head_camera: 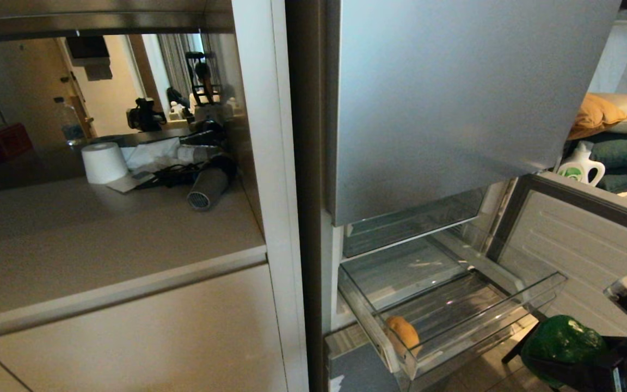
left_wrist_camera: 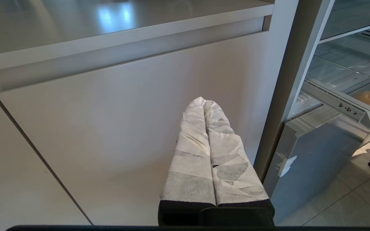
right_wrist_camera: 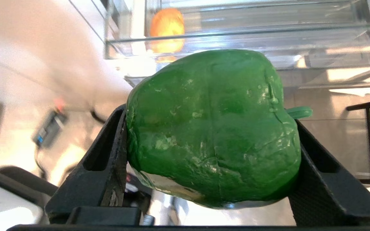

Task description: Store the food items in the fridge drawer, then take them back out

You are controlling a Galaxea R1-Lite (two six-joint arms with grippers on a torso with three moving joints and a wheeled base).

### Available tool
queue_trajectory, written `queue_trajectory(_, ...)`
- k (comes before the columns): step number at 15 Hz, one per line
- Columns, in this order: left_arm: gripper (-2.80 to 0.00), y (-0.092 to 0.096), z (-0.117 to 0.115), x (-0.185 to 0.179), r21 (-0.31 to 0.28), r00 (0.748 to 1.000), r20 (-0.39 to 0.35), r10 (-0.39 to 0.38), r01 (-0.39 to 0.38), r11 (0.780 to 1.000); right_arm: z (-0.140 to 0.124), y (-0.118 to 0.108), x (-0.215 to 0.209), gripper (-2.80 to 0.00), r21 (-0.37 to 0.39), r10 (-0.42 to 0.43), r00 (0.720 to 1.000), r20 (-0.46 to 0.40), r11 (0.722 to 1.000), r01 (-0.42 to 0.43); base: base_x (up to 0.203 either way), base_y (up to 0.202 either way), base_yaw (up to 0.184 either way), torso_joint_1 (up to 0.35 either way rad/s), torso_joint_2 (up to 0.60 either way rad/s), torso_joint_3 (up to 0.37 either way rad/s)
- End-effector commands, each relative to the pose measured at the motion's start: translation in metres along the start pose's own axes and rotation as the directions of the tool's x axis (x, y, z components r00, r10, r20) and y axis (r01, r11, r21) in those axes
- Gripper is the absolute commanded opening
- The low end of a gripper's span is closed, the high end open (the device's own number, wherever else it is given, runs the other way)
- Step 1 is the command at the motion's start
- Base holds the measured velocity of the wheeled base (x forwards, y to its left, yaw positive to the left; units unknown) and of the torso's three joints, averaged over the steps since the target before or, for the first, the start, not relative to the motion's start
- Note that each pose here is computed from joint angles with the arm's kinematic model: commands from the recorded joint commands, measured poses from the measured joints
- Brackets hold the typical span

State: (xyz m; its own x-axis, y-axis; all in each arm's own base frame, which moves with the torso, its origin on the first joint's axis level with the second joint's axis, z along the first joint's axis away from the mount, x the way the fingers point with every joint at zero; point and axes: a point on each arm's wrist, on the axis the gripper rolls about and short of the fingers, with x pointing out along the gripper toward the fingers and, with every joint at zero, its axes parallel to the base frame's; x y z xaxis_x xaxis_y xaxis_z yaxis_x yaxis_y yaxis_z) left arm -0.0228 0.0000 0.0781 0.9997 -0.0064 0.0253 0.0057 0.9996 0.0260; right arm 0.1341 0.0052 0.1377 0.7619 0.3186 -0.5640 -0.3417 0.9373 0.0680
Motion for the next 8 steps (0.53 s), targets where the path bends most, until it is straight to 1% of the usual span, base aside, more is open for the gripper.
queue_trajectory(1,-2.80,-0.0001,-0.0029,0.0008,0.000,1.000,-0.012,0.000,0.000,1.000,-0.0027,0.0047,-0.0118,-2.80,-0.013,-0.005,0.999,0.052,1.000,0.006,0.000,0.000,0.000,0.000,0.00,0.000)
queue_trajectory(8,-2.80,-0.0001,-0.0029,0.0008,0.000,1.000,-0.012,0.000,0.000,1.000,-0.0098,0.0084,-0.0184,-2.80,-0.013,-0.005,0.999,0.048,1.000,0.005,0.000,0.000,0.000,0.000,0.00,0.000)
